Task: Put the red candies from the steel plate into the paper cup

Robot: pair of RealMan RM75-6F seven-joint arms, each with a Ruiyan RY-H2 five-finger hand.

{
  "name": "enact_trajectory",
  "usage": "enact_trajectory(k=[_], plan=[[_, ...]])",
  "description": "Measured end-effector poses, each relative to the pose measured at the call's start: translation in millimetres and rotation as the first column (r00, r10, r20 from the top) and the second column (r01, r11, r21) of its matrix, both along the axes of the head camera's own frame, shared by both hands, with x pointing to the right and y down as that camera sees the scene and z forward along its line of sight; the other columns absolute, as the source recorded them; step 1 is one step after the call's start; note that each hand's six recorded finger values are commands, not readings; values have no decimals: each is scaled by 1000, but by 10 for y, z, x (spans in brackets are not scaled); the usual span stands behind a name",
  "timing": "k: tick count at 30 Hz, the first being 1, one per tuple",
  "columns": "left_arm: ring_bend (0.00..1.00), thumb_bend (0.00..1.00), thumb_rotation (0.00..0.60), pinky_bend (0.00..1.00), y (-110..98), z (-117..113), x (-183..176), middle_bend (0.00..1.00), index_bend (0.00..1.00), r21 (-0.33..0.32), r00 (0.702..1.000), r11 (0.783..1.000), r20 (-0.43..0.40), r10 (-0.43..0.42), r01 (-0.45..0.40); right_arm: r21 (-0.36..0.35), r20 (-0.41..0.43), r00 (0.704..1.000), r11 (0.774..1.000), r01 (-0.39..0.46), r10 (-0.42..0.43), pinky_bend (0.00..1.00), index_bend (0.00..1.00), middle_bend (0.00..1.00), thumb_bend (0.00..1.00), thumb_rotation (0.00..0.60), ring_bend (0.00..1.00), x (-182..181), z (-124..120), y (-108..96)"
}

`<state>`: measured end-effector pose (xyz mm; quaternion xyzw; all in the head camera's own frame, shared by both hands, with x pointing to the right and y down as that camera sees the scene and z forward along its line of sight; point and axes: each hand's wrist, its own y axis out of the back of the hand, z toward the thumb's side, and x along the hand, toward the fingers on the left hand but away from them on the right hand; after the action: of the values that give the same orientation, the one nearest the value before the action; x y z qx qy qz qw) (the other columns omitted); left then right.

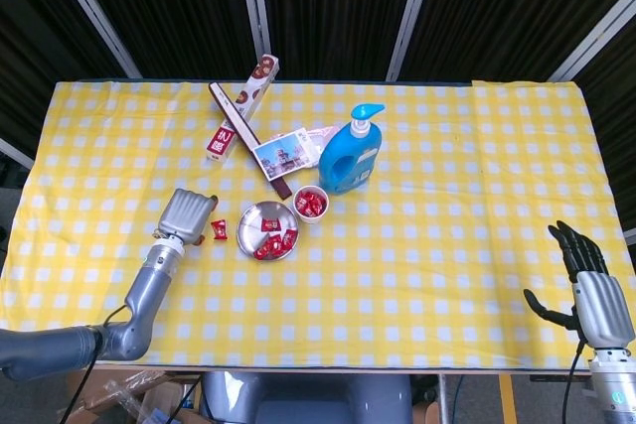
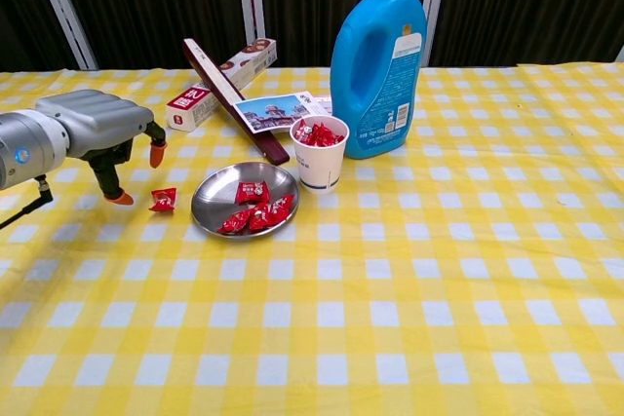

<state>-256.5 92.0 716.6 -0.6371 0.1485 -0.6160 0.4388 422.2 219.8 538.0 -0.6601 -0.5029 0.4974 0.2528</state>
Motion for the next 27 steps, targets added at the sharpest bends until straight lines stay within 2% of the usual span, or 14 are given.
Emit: enact_trajectory(k=[7,11,18,24,27], plan=[[1000,207,600,1000,12,80,57,976,407,-14,1000,1000,8,-2,2,-1,5,1000,1000,1,-1,0,0,0,336,600,0,-19,4,3],[1000,245,600,1000,39,141,92,976,413,-26,1000,1000,13,0,1,-12,17,1000,1000,17,-16,0,0,0,336,600,0,-144,39,105],[1000,300,600,1000,68,193,160,977,422,-33,1000,999,6,7,-7,-11,42,999,1000,0,1,0,0,0,336,600,0,-23,45,121],[1000,313,600,1000,105,224,217,977,426,-41,1000,999,-6,11,-11,-9,4,1000,1000,2,-2,0,0,0,336,600,0,21,47,115],[1000,343,600,1000,135,250,229,979,468,-47,1000,999,-6,13,-14,-7,3,1000,1000,2,-2,0,0,0,336,600,0,20,47,114]])
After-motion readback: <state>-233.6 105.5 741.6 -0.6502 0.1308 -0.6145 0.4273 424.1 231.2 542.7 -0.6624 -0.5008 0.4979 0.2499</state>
